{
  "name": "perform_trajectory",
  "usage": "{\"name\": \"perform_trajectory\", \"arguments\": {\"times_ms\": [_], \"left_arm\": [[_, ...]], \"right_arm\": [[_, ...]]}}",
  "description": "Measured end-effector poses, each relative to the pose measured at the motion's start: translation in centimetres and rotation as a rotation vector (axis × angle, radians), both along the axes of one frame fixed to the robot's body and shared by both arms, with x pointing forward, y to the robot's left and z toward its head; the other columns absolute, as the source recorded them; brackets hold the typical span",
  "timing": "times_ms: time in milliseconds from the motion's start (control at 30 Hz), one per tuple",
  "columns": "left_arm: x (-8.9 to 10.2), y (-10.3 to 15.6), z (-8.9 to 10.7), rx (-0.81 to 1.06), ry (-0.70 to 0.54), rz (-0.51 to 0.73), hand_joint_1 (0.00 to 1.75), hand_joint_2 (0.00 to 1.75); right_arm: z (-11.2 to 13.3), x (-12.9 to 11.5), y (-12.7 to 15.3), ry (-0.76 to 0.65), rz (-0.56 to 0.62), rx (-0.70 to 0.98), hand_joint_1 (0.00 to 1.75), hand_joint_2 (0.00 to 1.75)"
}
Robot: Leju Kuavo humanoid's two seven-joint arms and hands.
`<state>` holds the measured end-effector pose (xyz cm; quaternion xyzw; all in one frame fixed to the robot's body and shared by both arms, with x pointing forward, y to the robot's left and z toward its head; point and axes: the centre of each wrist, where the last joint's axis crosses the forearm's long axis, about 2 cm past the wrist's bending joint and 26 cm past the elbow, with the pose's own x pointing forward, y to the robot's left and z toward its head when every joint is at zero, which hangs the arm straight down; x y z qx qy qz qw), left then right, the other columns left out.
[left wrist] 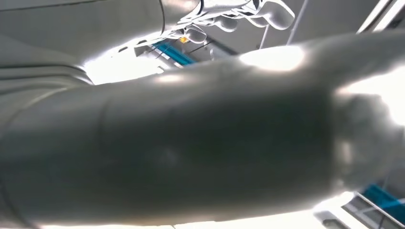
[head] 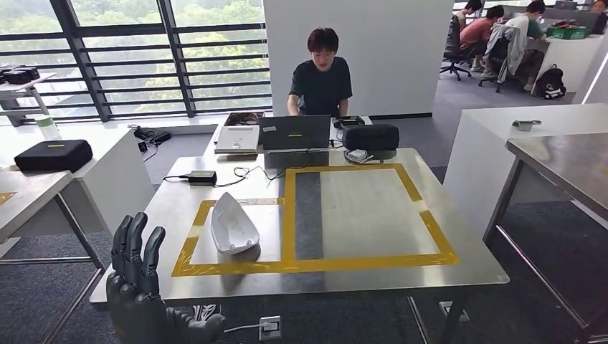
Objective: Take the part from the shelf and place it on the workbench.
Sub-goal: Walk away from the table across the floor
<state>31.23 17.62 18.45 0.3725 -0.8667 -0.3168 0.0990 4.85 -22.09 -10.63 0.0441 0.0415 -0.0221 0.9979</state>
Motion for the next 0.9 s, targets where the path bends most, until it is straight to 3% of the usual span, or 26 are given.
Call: {"name": "perform_trajectory", "arguments": {"times_ms": [300, 500, 733, 833, 900], "left_arm": [[-0.4, 0.7, -3.9, -0.086, 0.21, 0.055, 0.0, 0.0], [-1.9, 4.4, -7.7, -0.077, 0.326, 0.219, 0.0, 0.0], [-5.9, 12.1, -15.6, -0.204, 0.641, 0.558, 0.0, 0.0], [-8.6, 14.4, -19.4, -0.298, 0.835, 0.707, 0.0, 0.0], [-11.1, 15.4, -22.1, -0.424, 1.028, 0.809, 0.0, 0.0]], "right_arm": [[0.0, 0.0, 0.0, 0.002, -0.018, 0.001, 0.0, 0.0], [-0.1, -0.5, 0.0, 0.014, -0.034, 0.0, 0.0, 0.0], [-0.1, -0.8, -0.2, 0.023, -0.039, -0.003, 0.0, 0.0], [-0.1, -0.6, -0.3, 0.019, -0.034, -0.005, 0.0, 0.0], [-0.1, -0.7, -0.4, 0.019, -0.026, -0.005, 0.0, 0.0]]}}
